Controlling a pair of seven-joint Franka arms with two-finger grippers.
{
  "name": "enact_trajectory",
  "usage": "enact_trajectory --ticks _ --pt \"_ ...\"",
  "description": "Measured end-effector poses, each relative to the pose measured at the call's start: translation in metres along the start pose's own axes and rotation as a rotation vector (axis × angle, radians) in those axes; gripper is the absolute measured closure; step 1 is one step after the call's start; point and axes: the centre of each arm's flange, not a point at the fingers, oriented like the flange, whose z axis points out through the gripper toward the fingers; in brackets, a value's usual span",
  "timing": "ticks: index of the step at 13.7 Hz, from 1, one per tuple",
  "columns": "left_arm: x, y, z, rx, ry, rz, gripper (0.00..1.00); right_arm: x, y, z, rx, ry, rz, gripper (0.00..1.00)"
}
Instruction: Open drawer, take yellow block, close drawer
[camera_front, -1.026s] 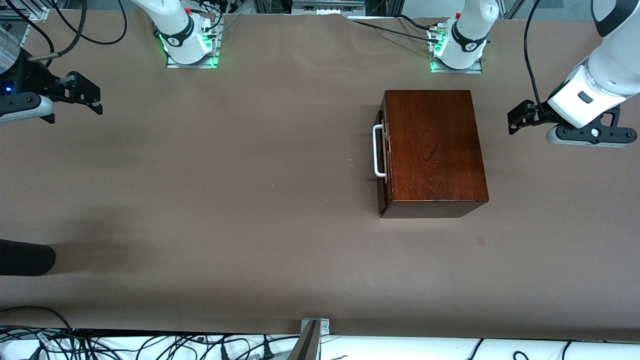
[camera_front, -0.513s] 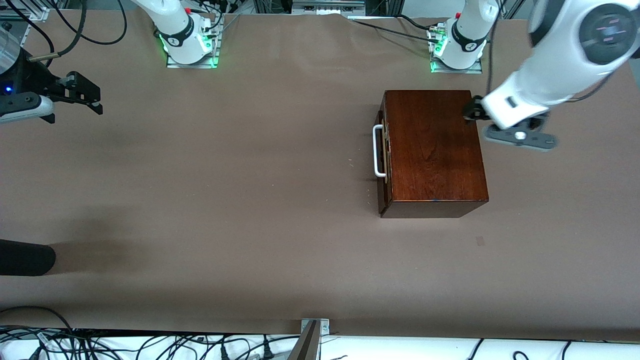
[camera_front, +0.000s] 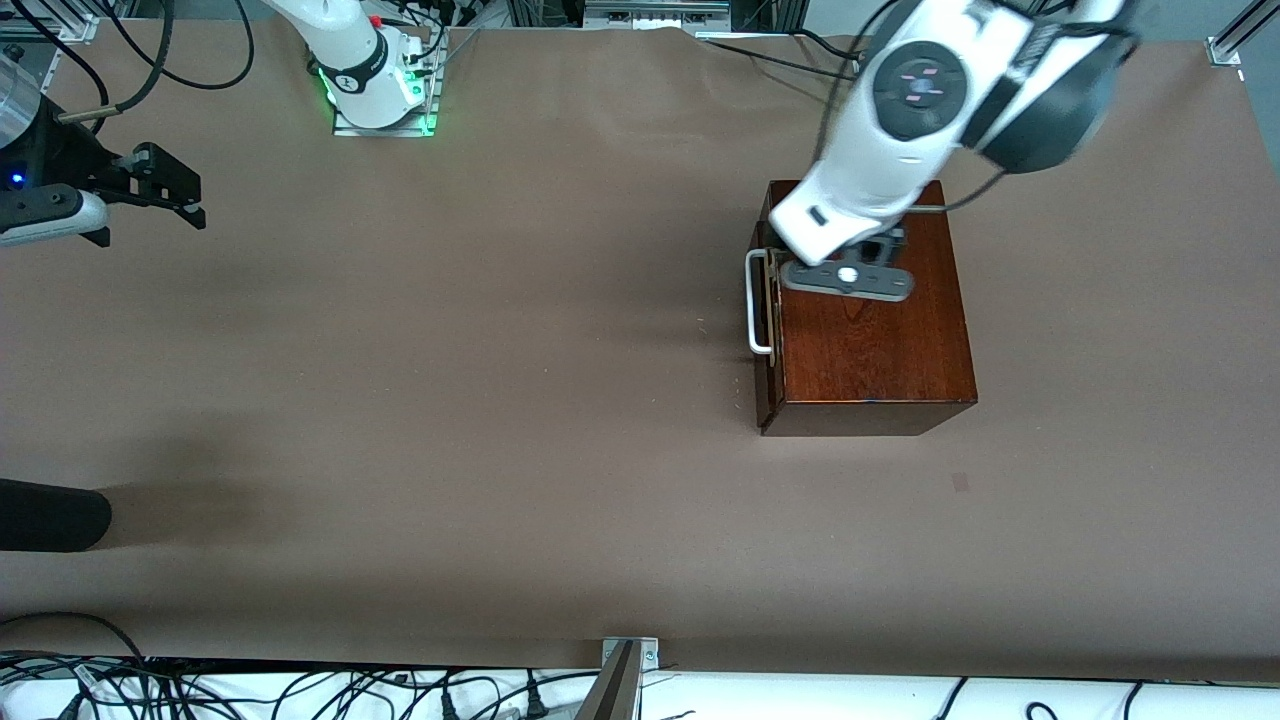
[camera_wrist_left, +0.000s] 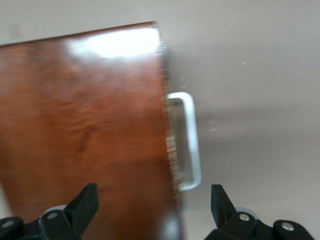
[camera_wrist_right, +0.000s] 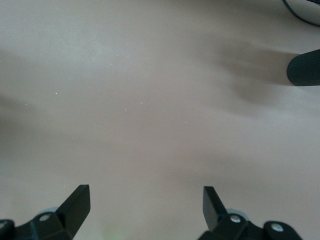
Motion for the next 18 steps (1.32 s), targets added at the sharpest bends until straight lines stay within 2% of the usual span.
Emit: enact_trajectory --ticks 2,7,13,18 --pt "-0.005 0.040 0.024 0.016 0.024 -0.028 0.00 0.000 -0.001 0.000 0.000 0.000 -0.001 0.00" --pt "-0.026 0.110 0.098 0.172 0.052 -0.023 0.00 0.000 -0.001 0.000 0.000 0.000 -0.002 0.00" --pt "-0.022 0.104 0.151 0.300 0.051 0.011 0.00 -0.002 -0.001 0.001 0.002 -0.015 -0.002 0.00" --pt "-0.025 0.101 0.169 0.342 0.053 0.012 0.00 -0.001 -0.002 0.001 0.002 -0.015 -0.003 0.00"
